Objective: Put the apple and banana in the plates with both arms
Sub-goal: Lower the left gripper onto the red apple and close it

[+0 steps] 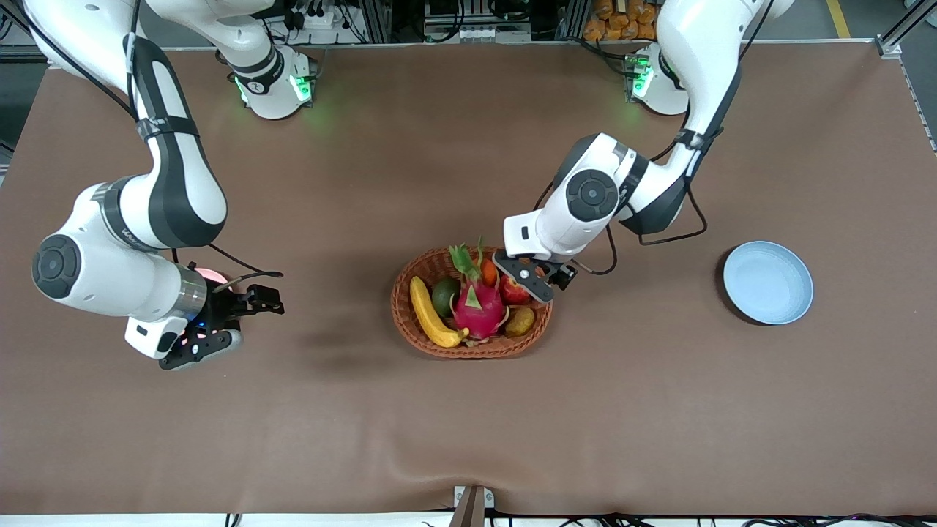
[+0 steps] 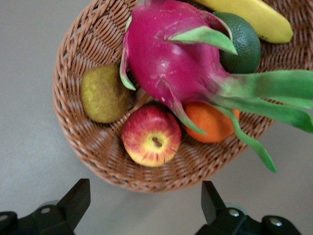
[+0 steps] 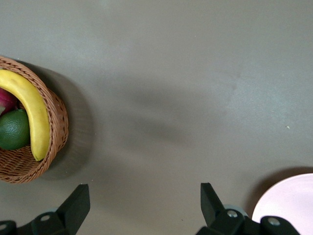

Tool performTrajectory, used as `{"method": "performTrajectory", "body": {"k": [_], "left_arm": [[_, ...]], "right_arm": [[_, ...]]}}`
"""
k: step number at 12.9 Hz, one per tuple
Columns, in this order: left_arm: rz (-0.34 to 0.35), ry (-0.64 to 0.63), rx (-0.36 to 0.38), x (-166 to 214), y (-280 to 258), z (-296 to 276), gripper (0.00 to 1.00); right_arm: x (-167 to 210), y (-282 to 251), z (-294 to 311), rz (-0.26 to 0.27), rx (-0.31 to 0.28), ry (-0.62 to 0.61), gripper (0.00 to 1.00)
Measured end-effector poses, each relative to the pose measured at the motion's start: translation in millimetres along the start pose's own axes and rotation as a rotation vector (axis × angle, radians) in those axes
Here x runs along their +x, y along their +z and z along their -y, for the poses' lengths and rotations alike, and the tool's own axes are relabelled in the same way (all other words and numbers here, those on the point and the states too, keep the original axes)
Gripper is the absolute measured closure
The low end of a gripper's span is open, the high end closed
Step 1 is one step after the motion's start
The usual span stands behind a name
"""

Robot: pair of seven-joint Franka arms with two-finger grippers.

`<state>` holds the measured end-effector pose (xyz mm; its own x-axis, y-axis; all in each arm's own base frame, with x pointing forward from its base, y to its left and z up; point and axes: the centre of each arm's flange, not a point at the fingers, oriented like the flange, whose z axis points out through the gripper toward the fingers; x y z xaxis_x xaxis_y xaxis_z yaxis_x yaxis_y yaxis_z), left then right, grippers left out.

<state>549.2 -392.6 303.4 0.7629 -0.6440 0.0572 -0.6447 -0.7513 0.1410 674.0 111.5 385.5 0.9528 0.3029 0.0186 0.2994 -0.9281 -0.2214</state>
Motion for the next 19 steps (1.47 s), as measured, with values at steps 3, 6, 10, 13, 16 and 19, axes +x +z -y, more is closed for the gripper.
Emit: {"method": "performTrajectory", "body": {"k": [3,6,10,13,16,19], "left_arm": [[-0.028,0.001,0.0,4.2,16.2,-0.1,0.0],[-0.038,-0.003,-0.002,5.5,36.1,2.3,0.0],[-0.054,0.012,-0.005,7.5,61.0,-8.4,0.0],[-0.05,0.022,-0.007,7.2,72.1,-16.1,0.0],[-0.048,0.028,-0.001,6.8,72.8,-15.8,0.0],[-0.044,0.05,0.026,6.4,72.8,-12.7,0.0]], "right_arm": [[1.0,0.4,3.1,-0.003,0.0,-0.007,0.0],[1.5,0.0,3.3,-0.008,-0.002,-0.009,0.0],[1.9,0.4,5.4,-0.008,-0.001,-0.013,0.0],[2.0,0.6,6.2,-0.008,-0.001,-0.014,0.0],[2.6,1.1,8.9,-0.009,0.0,-0.018,0.0],[2.9,1.5,10.5,-0.009,0.0,-0.02,0.0]]}}
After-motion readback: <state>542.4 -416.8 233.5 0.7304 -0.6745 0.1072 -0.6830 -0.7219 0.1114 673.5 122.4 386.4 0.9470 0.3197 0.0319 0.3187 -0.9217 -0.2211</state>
